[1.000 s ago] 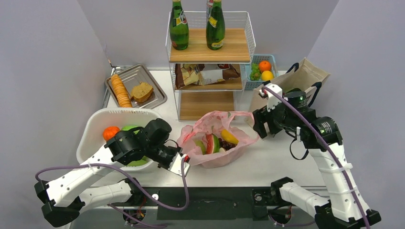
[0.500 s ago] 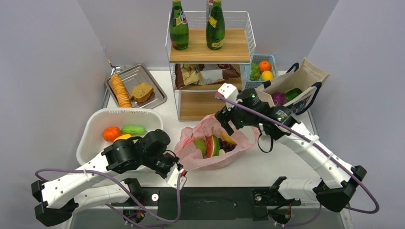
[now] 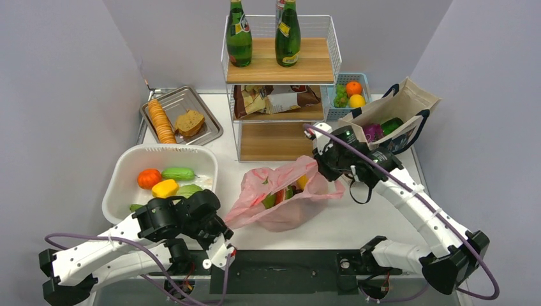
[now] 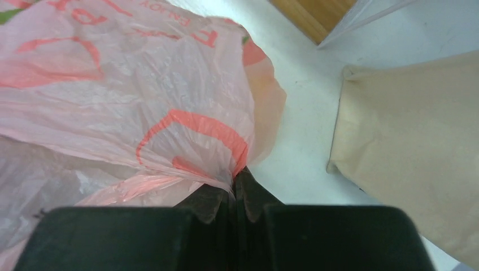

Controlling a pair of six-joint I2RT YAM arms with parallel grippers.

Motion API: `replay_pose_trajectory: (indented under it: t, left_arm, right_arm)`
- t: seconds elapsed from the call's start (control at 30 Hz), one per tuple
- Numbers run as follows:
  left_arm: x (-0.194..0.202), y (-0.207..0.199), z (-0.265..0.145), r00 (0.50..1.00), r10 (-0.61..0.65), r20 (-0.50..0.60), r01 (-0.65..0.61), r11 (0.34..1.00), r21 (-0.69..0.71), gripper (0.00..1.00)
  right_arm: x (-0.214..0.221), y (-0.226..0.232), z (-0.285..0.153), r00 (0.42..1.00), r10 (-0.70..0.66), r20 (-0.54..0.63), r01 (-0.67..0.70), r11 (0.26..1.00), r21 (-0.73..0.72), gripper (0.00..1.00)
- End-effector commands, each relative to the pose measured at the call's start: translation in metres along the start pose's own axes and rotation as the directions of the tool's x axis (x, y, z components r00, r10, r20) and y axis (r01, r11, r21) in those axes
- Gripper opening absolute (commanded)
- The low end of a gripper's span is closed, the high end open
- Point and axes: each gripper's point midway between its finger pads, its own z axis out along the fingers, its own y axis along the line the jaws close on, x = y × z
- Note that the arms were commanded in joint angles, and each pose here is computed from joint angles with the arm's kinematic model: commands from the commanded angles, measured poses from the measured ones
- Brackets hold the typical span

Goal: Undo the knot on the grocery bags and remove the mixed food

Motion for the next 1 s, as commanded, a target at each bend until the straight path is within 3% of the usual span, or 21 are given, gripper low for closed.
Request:
replay_pose_trajectory:
  t: [0.0, 0.17, 0.27, 0.37, 0.47, 0.57, 0.63, 0.73, 0.9, 0.97]
  left_arm:
    - [0.002, 0.011, -0.009, 0.99, -0.139, -0.02, 0.136, 0.986, -0.099, 0.37]
    - [-0.057, 0.07, -0.061, 0.948, -0.191, 0.254, 0.27, 0.905, -0.328, 0.52]
    - [-0.096, 0.106, -0.11, 0.869, -0.268, 0.417, 0.433, 0.818, -0.378, 0.52]
    - [-0.12, 0.144, -0.143, 0.806, -0.299, 0.512, 0.533, 0.743, -0.405, 0.52]
    - [-0.122, 0.172, -0.155, 0.737, -0.342, 0.584, 0.637, 0.642, -0.427, 0.61]
    - [-0.1, 0.199, -0.153, 0.715, -0.373, 0.591, 0.691, 0.507, -0.516, 0.63]
    - [-0.084, 0.209, -0.139, 0.705, -0.433, 0.561, 0.709, 0.453, -0.541, 0.63]
    - [-0.074, 0.218, -0.111, 0.686, -0.477, 0.549, 0.727, 0.431, -0.535, 0.64]
    - [-0.065, 0.202, -0.066, 0.696, -0.531, 0.484, 0.717, 0.482, -0.504, 0.74]
    - [-0.048, 0.198, -0.054, 0.688, -0.576, 0.441, 0.717, 0.447, -0.536, 0.74]
  right_arm:
    - [-0.055, 0.014, -0.049, 0.965, 0.067, 0.252, -0.04, 0.993, -0.108, 0.0]
    - [-0.065, 0.032, -0.069, 0.943, 0.037, 0.33, 0.014, 0.989, -0.15, 0.0]
    - [-0.065, 0.037, -0.075, 0.937, 0.027, 0.35, 0.03, 0.987, -0.155, 0.0]
    - [-0.069, 0.034, -0.079, 0.932, 0.029, 0.362, 0.026, 0.989, -0.147, 0.0]
    - [-0.076, 0.034, -0.085, 0.924, 0.05, 0.379, 0.01, 0.988, -0.155, 0.0]
    - [-0.079, 0.036, -0.088, 0.919, 0.06, 0.39, 0.006, 0.986, -0.165, 0.0]
    - [-0.08, 0.035, -0.087, 0.919, 0.063, 0.389, 0.002, 0.986, -0.165, 0.0]
    - [-0.081, 0.035, -0.086, 0.918, 0.069, 0.39, -0.005, 0.986, -0.164, 0.0]
    - [-0.084, 0.028, -0.086, 0.916, 0.067, 0.396, -0.014, 0.99, -0.137, 0.0]
    - [-0.091, 0.027, -0.093, 0.908, 0.064, 0.415, -0.009, 0.991, -0.133, 0.0]
